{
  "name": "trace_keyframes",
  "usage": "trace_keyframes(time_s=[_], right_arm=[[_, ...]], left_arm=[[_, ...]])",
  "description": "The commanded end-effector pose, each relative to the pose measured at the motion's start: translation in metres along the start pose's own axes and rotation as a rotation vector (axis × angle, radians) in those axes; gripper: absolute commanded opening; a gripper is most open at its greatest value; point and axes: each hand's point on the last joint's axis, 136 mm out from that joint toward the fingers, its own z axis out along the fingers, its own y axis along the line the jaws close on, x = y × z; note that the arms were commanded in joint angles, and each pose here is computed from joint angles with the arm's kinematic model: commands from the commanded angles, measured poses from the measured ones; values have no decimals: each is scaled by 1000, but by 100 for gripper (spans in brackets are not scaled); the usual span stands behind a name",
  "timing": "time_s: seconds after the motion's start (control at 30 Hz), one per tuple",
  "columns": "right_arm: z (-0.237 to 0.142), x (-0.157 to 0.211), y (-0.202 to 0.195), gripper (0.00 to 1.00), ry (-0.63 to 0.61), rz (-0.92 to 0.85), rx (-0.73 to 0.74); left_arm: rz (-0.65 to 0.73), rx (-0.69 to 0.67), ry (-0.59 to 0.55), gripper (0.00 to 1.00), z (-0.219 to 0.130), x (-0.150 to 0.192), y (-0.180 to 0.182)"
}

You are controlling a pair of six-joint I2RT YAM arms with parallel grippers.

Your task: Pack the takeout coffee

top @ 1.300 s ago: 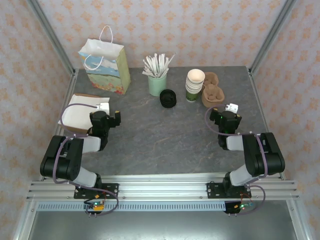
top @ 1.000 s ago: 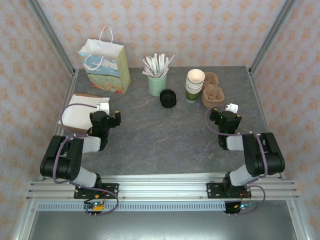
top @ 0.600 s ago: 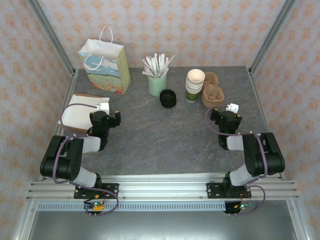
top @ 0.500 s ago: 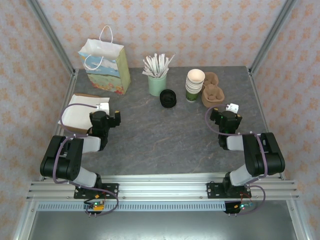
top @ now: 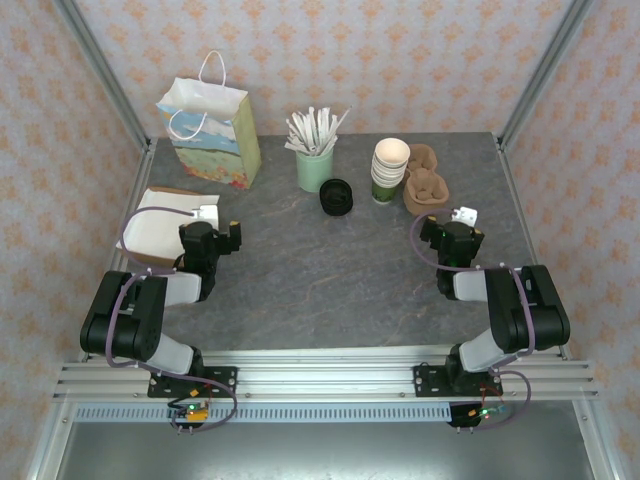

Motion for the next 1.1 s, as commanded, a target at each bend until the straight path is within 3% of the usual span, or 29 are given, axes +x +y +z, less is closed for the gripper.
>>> trace_keyframes(time_s=[0.0,0.17,0.3,0.4,0.53,0.67,0.73,0.93,1.07], right_arm=[[1,-16,-7,99,-43,23,44],[-20,-47,-30,99,-69,75,168],[-57,-82,-58,99,-151,224,288],[-86,-102,-67,99,-139,354,317],[-99,-108,-7,93,-5,400,14],[-119,-101,60,93,76,153,-129],[-122,-101,77,93,130,114,-197],[-123,-138,112,92,206,29,-289],[-96,-148,121,84,285,42,-250]], left_arm=[[-44,-52,-34,100,3,-19,10],[-74,-150,-17,100,-17,-50,28],[-202,-144,-62,100,-44,-84,32],[-350,-120,-41,100,-66,-107,32],[-504,4,66,98,-82,-115,2],[-409,116,161,95,-89,-109,-51],[-373,155,199,92,-92,-105,-69],[-302,273,252,89,-104,-101,-108],[-253,307,283,86,-108,-98,-127]])
